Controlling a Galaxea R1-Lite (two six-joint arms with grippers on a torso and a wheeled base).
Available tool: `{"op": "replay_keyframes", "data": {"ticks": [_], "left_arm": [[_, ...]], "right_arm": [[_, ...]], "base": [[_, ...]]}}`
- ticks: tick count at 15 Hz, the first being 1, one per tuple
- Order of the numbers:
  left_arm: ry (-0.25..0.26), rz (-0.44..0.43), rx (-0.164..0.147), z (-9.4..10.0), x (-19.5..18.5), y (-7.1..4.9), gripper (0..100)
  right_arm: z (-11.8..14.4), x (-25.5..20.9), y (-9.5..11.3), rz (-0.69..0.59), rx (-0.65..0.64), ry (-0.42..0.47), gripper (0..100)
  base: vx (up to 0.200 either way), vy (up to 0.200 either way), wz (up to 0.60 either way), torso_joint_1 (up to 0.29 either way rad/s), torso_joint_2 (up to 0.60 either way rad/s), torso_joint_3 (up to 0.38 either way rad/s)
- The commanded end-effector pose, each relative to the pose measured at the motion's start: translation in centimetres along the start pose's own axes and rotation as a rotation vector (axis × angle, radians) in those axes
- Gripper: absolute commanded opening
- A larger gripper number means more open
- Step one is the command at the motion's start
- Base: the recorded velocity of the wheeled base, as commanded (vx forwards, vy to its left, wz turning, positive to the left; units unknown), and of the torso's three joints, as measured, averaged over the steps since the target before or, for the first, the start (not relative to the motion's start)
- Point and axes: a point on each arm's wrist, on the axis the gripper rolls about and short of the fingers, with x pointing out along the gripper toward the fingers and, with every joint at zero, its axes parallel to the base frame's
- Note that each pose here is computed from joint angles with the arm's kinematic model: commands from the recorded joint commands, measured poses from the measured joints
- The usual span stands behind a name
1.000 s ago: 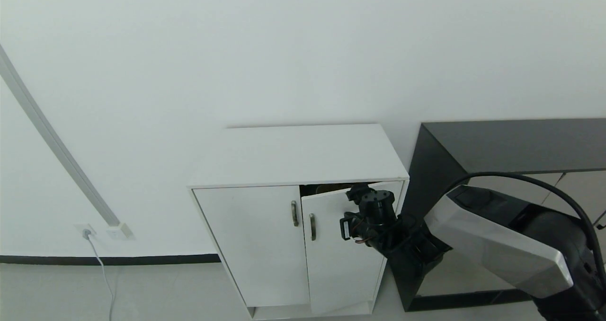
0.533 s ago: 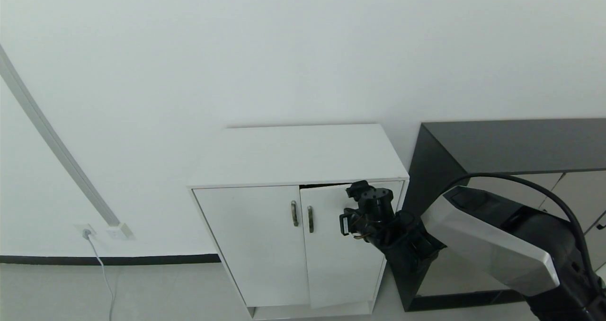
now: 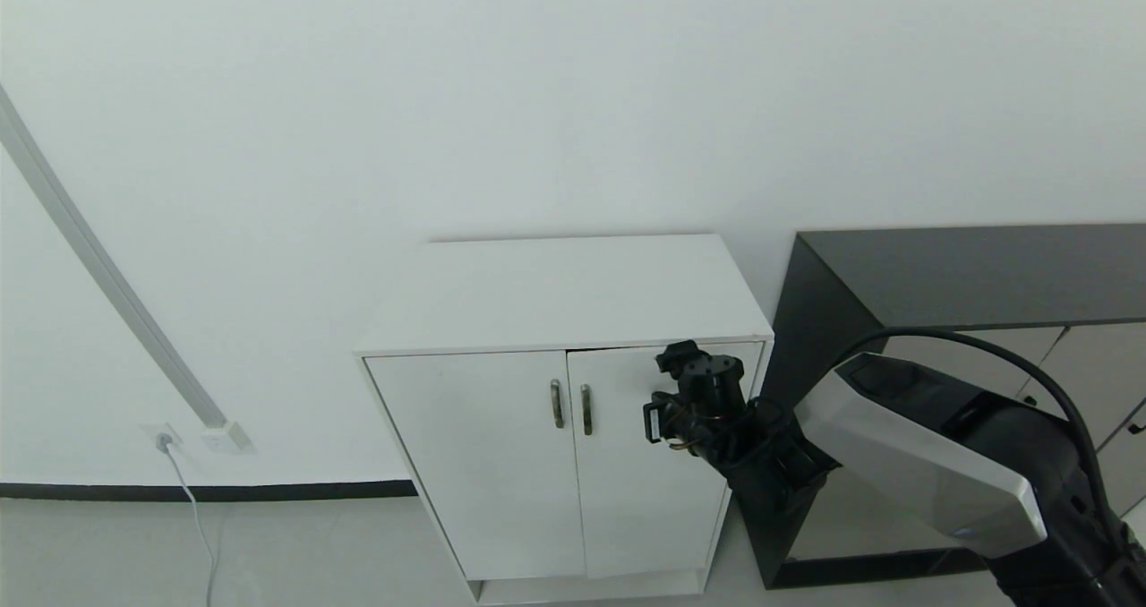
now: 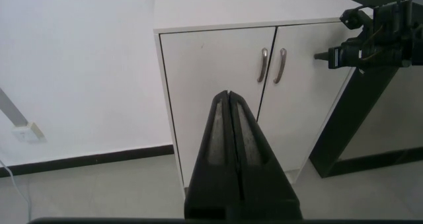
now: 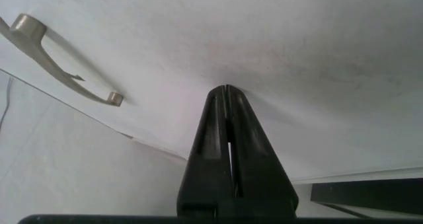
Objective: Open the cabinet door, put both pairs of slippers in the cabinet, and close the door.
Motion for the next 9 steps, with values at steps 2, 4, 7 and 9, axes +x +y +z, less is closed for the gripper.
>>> {"op": "replay_keyframes", "data": {"ticks": [2, 4, 7, 9], "left_arm": [[0.000, 0.000, 0.001, 0.03, 0.00, 0.00, 0], [0.001, 0.000, -0.001, 0.01, 0.00, 0.00, 0], [0.000, 0.000, 0.001, 0.03, 0.00, 0.00, 0], [0.000, 0.000, 0.000, 0.03, 0.00, 0.00, 0]], "right_arm": [[0.06, 0.07, -0.08, -0.001, 0.001, -0.003, 0], [0.06, 0.07, -0.08, -0.001, 0.001, -0.003, 0], [0.12, 0.10, -0.22, -0.006, 0.002, -0.005, 0], [0.10, 0.12, -0.37, -0.009, 0.002, -0.003, 0]], "base": [[0.000, 0.000, 0.00, 0.000, 0.00, 0.000], [0.000, 0.000, 0.00, 0.000, 0.00, 0.000], [0.000, 0.000, 0.00, 0.000, 0.00, 0.000], [0.000, 0.000, 0.00, 0.000, 0.00, 0.000]]}}
